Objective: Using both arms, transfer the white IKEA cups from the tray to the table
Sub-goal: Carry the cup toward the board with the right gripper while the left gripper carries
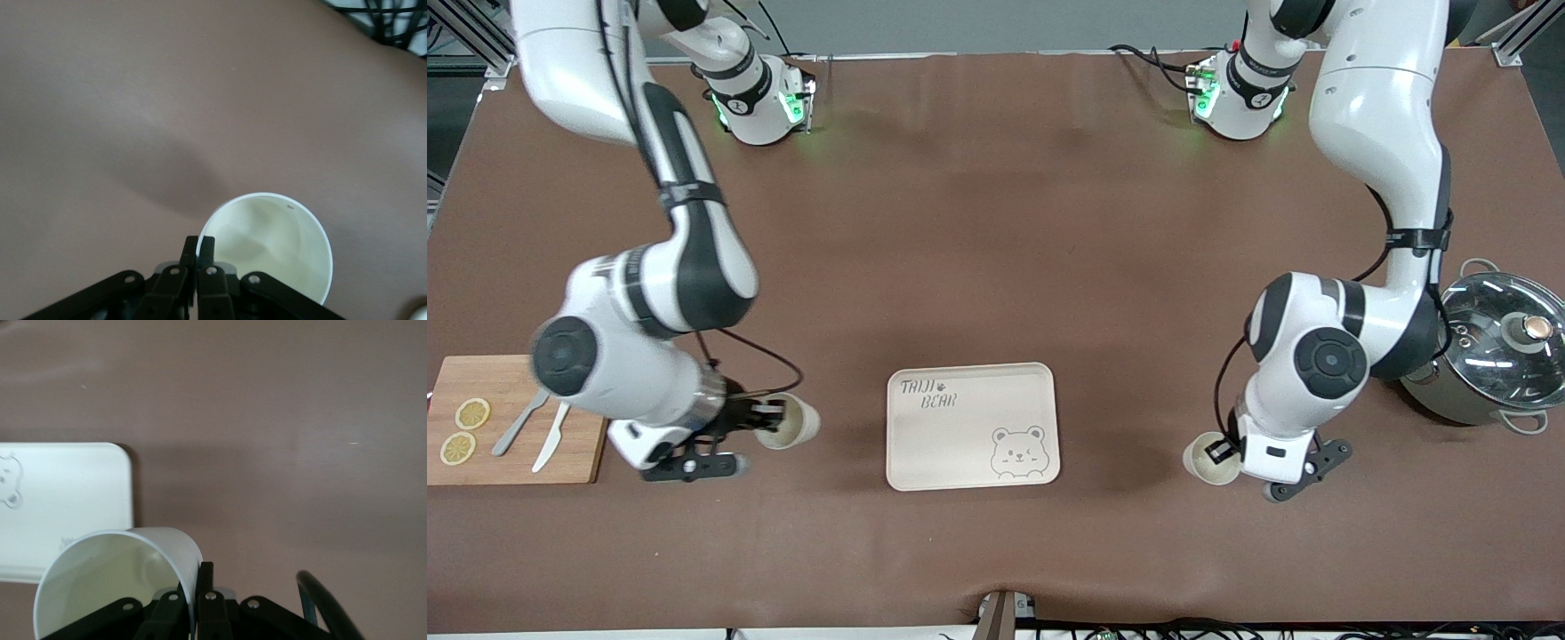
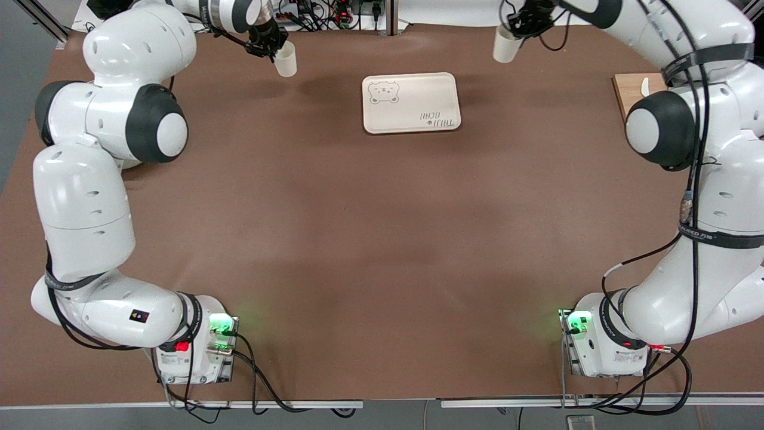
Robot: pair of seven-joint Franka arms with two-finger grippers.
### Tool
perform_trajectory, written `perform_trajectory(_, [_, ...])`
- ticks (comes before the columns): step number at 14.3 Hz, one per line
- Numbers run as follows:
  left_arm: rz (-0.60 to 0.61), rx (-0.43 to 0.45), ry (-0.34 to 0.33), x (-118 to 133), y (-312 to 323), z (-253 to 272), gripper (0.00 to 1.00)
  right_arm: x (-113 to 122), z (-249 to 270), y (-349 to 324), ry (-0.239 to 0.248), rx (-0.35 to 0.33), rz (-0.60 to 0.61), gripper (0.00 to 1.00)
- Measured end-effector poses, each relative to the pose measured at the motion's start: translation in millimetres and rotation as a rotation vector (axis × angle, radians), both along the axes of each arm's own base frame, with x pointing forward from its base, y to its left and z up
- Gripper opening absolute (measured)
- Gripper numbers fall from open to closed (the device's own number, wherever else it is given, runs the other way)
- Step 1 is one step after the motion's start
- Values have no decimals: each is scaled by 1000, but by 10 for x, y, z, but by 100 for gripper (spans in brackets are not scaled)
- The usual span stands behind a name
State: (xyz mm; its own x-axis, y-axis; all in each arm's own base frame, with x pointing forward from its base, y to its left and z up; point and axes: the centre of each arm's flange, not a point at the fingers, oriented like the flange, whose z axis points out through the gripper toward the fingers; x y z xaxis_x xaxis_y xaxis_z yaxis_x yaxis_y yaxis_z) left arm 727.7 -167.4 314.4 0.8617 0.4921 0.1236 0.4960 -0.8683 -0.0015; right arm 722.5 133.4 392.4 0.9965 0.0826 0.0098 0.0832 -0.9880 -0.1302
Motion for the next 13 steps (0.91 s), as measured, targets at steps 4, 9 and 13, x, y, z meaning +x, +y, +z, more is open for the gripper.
perform_trajectory(4, [-26,20,14,107,672,-34,3,73,-39,-780,-2,1,98,4])
perform_trajectory(9, [-54,30,20,171,1347,-136,3,91,-184,-1424,-17,0,183,4])
perform_trajectory(13, [-62,31,11,200,1495,-404,3,188,-421,-1493,-70,-17,222,4])
